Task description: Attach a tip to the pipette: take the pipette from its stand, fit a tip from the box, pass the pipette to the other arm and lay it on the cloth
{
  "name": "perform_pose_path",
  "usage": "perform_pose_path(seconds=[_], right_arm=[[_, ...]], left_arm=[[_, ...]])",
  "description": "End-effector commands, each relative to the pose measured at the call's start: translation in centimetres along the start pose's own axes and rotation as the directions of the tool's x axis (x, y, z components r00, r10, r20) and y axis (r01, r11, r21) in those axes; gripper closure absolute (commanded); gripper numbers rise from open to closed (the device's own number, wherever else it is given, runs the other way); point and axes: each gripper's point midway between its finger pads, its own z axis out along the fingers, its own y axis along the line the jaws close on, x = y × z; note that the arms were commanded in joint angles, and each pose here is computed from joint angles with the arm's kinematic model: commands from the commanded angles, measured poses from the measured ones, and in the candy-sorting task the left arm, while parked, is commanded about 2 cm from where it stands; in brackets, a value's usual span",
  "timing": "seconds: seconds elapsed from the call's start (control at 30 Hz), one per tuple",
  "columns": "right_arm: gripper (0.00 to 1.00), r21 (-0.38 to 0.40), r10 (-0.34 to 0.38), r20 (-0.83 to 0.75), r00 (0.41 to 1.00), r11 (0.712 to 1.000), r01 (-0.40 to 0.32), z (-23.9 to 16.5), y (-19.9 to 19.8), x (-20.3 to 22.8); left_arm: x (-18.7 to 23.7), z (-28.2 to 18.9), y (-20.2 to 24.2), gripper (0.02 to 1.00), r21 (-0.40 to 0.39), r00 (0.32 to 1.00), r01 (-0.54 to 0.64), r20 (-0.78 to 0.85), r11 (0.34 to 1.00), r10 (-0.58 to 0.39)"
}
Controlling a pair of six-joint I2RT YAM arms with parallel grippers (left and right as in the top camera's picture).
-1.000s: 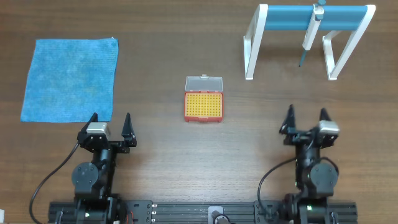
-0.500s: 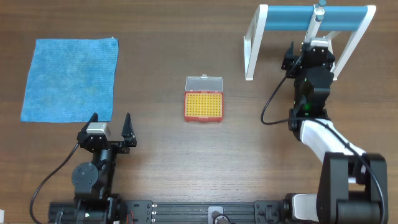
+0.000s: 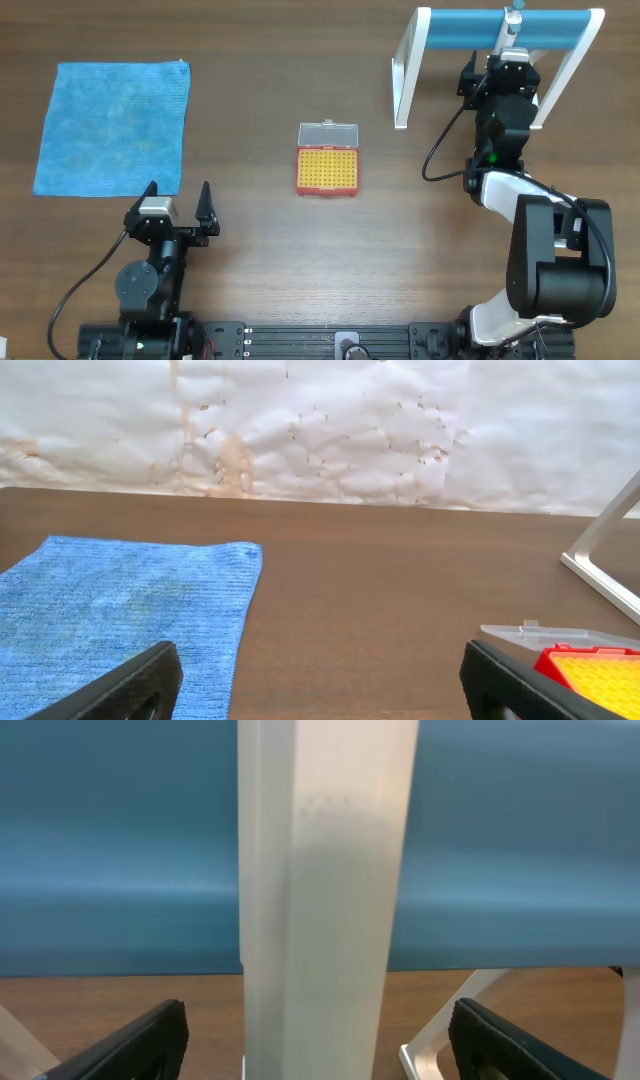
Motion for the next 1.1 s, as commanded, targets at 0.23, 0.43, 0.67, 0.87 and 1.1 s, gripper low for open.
perform_pose_path(seconds=[0.23, 0.43, 0.67, 0.87, 1.1], right_arm=[[0.925, -0.097, -0.005, 0.023, 1.000, 0.995, 0.007, 0.2, 1.6, -0.5], [0.921, -0.099, -0.007, 0.006, 1.000, 0.995, 0.007, -0.5, 1.4, -1.7], [0.921, -0.101, -0.008, -0.005, 1.000, 0.995, 0.007, -3.5, 0.5, -6.0], [0.923, -0.110, 0.004, 0.119, 0.993, 0.994, 0.009, -5.9, 0.5, -11.2], [0.921, -0.627, 0.280, 0.267, 0.922, 0.777, -0.055, -17.3, 14.4, -12.5]], left_arm=[[0.1, 0.0, -0.1, 0.119, 0.012, 1.000, -0.009, -0.001, 1.000, 0.009], [0.1, 0.0, -0.1, 0.119, 0.012, 1.000, -0.009, -0.001, 1.000, 0.009], [0.1, 0.0, -0.1, 0.117, 0.012, 1.000, -0.009, -0.001, 1.000, 0.009], [0.1, 0.0, -0.1, 0.117, 0.012, 1.000, -0.009, -0.001, 1.000, 0.009], [0.1, 0.0, -0.1, 0.117, 0.012, 1.000, -0.009, -0.001, 1.000, 0.009]])
